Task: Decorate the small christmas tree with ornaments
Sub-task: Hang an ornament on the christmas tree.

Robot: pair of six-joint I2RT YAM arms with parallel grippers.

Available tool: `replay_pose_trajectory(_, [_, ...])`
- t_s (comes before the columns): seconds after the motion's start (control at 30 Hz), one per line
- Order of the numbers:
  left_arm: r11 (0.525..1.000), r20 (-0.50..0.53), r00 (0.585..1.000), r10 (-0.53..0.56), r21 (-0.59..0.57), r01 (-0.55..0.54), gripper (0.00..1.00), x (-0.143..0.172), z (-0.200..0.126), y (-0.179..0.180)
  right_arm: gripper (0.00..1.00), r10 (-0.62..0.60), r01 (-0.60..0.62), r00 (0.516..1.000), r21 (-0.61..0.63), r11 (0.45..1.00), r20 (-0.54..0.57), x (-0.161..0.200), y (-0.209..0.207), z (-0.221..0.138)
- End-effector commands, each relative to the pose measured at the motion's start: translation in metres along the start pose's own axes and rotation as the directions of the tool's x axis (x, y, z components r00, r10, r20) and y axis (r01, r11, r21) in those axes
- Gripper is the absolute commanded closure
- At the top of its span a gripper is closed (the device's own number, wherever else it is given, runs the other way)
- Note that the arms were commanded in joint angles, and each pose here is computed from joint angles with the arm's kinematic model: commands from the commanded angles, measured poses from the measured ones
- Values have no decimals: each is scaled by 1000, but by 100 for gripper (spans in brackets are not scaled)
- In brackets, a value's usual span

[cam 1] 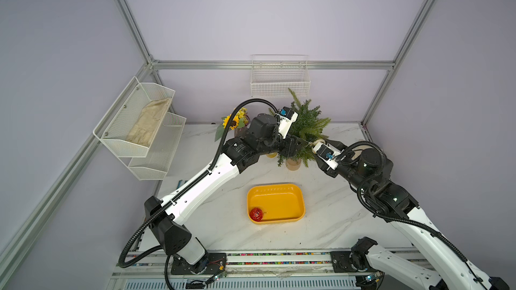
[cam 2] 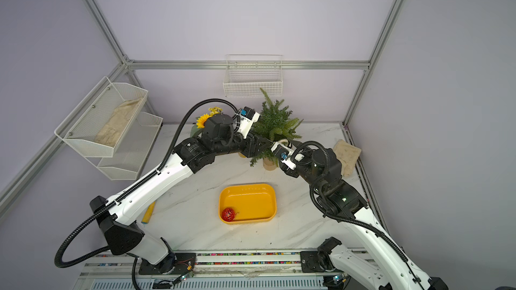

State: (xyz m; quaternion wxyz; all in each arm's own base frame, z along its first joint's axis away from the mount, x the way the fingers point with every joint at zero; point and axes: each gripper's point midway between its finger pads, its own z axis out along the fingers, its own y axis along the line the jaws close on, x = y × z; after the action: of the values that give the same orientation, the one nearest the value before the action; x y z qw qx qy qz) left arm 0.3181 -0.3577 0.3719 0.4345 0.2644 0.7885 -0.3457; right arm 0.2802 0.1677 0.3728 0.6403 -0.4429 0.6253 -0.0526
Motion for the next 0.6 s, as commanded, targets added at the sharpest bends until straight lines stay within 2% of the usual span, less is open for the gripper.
replay_pose_trajectory(0.0, [1000,-4,1000,-13,17,13,40,10,-8,-2,85,44,-46,999,-62,997,-30,11,17,6])
replay_pose_trajectory(0.2, [999,-46,998,-36,3,36,38,34,-10,5,85,80,-85,995,-82,993,-65,22,26,12])
replay_pose_trajectory(0.57, [997,-92,994,-52,-69,45,46,59,-7,25,87,95,-108,990,-130,986,-104,32,39,22])
